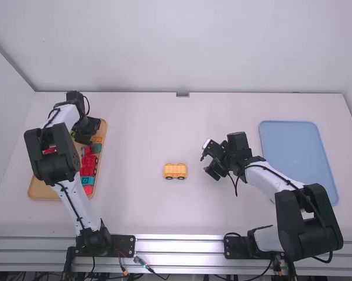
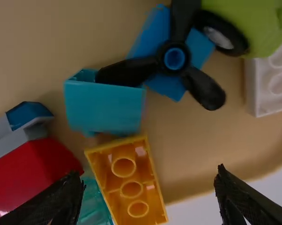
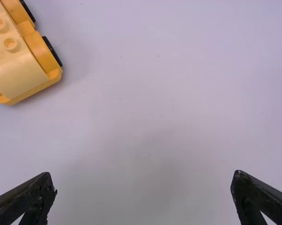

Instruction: Assemble lego blocks to make yellow taxi

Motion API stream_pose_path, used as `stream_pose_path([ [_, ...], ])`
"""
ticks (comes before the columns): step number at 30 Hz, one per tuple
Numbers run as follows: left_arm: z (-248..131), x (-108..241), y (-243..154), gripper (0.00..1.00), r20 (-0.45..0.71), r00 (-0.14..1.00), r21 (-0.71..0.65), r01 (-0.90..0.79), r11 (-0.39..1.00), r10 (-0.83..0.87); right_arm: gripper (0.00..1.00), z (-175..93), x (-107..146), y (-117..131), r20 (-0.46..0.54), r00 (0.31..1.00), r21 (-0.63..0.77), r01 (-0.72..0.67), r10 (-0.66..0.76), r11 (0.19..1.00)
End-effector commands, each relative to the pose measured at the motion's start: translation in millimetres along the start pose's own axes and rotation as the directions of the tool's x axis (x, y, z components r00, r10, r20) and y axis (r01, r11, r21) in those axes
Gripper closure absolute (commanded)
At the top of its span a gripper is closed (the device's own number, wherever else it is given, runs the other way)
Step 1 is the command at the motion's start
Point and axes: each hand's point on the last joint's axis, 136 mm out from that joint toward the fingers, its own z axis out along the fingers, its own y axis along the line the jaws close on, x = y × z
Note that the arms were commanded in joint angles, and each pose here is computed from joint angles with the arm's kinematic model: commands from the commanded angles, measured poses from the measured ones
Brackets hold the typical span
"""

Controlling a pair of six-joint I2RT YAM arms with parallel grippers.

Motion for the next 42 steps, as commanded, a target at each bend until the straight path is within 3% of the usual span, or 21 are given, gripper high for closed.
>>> stream_pose_path([
  [1,10.1,6.3,10.9,0.27,-0.006,0.999,-0.033,0.043,0.999,-0.043,0.01,-2.8,-2.7,0.8,0.011,1.0,0.0,0.0,0.0,1.0],
  [7,15.4,7.3,12.5,0.34,-0.002,0.999,-0.027,0.045,0.999,-0.045,0.01,-2.8,-2.0,1.3,0.008,1.0,-0.002,-0.001,0.001,1.0],
  [10,15.2,6.7,10.9,0.47,-0.001,0.999,-0.021,0.046,0.999,-0.046,0.01,-2.8,-2.1,1.3,0.008,1.0,-0.002,-0.001,0.001,1.0],
  [14,15.4,6.9,11.7,0.53,-0.001,0.999,-0.024,0.045,0.999,-0.045,0.02,-2.8,-2.0,1.3,0.008,1.0,-0.002,-0.001,0.001,1.0],
  [22,14.9,-0.6,20.2,0.46,0.047,0.996,-0.062,0.085,0.994,-0.082,0.01,-2.8,-2.0,1.4,0.008,1.0,-0.003,-0.001,0.001,1.0],
  [29,15.1,1.8,16.7,0.52,0.037,0.996,-0.05,0.081,0.996,-0.079,0.01,-2.8,-2.0,1.3,0.008,1.0,-0.002,-0.001,0.001,1.0],
  [42,24.5,0.4,22.9,0.54,0.045,0.997,-0.046,0.071,0.996,-0.069,0.01,-2.8,-0.6,2.7,0.002,1.0,-0.008,-0.004,0.004,1.0],
])
